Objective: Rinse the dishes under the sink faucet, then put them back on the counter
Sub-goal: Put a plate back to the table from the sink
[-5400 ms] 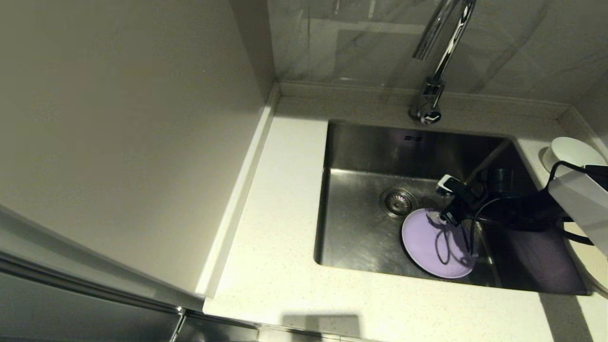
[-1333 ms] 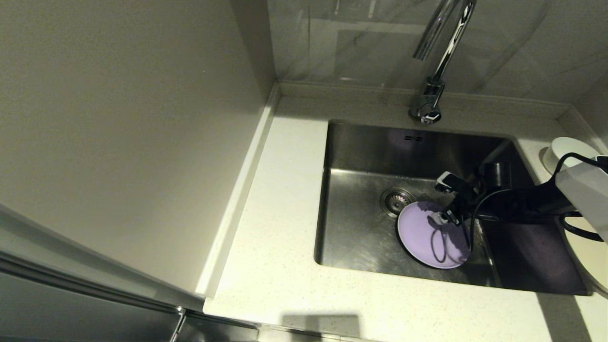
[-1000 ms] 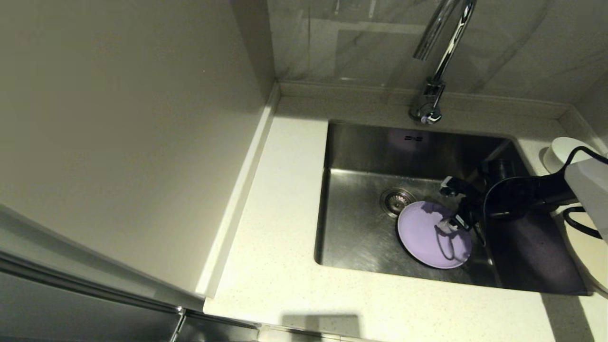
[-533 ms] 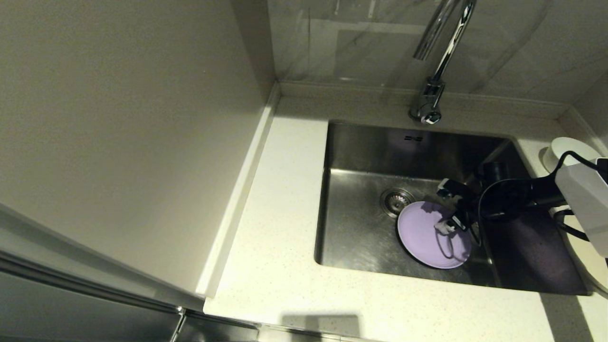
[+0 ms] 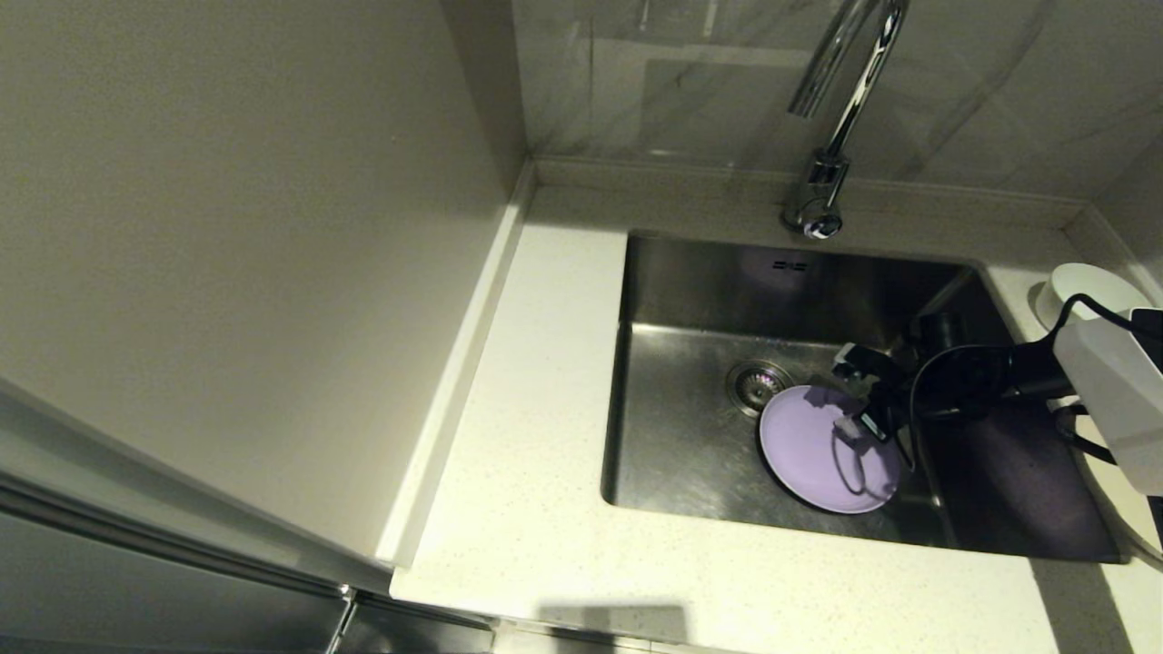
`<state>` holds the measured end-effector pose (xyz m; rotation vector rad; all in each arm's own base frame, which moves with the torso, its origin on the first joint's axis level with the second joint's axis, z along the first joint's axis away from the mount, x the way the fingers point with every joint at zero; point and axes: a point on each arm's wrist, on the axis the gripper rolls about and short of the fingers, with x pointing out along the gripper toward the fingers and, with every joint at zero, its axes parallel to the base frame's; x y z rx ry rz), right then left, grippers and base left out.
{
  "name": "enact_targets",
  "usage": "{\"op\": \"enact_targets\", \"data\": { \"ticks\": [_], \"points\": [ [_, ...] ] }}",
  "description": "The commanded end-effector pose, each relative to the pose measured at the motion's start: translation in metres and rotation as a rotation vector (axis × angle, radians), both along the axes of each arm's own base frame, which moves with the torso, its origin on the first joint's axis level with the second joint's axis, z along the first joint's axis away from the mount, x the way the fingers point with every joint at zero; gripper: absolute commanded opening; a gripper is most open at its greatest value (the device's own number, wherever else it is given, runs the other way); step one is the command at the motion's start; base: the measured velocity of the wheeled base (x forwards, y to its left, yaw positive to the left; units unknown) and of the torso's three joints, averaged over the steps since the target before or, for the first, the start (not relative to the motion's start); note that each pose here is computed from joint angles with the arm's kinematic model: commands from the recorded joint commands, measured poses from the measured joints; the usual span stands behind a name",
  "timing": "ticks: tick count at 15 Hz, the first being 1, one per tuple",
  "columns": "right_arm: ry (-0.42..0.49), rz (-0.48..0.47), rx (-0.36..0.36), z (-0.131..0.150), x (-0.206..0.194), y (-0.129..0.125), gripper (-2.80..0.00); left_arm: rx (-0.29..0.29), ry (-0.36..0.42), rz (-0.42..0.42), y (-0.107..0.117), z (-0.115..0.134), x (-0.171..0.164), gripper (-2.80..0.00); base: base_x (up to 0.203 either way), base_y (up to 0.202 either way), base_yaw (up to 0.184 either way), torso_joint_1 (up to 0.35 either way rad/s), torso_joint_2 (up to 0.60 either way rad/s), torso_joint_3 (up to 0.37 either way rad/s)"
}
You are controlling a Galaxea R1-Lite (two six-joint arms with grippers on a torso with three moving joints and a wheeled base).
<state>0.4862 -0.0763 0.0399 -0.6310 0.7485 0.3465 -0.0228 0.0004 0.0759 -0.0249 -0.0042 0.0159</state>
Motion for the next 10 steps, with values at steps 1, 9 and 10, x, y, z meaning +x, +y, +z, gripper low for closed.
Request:
{"op": "enact_targets", "data": {
  "ticks": [1, 9, 10],
  "points": [
    [0.009, 0.005, 0.001, -0.004, 0.000, 0.000, -2.80, -0.001, -0.004, 0.001, 0.000, 0.000, 0.000, -2.80, 0.000, 0.000, 0.000, 0.000, 0.00, 0.000],
    [-0.107, -0.017, 0.015, 0.037, 0.007, -0.001, -2.80, 0.000, -0.004, 0.001, 0.000, 0.000, 0.000, -2.80, 0.000, 0.000, 0.000, 0.000, 0.00, 0.000],
    [-0.116, -0.019, 0.014, 0.041, 0.006, -0.001, -2.80, 0.000, -0.004, 0.001, 0.000, 0.000, 0.000, -2.80, 0.000, 0.000, 0.000, 0.000, 0.00, 0.000]
  ]
}}
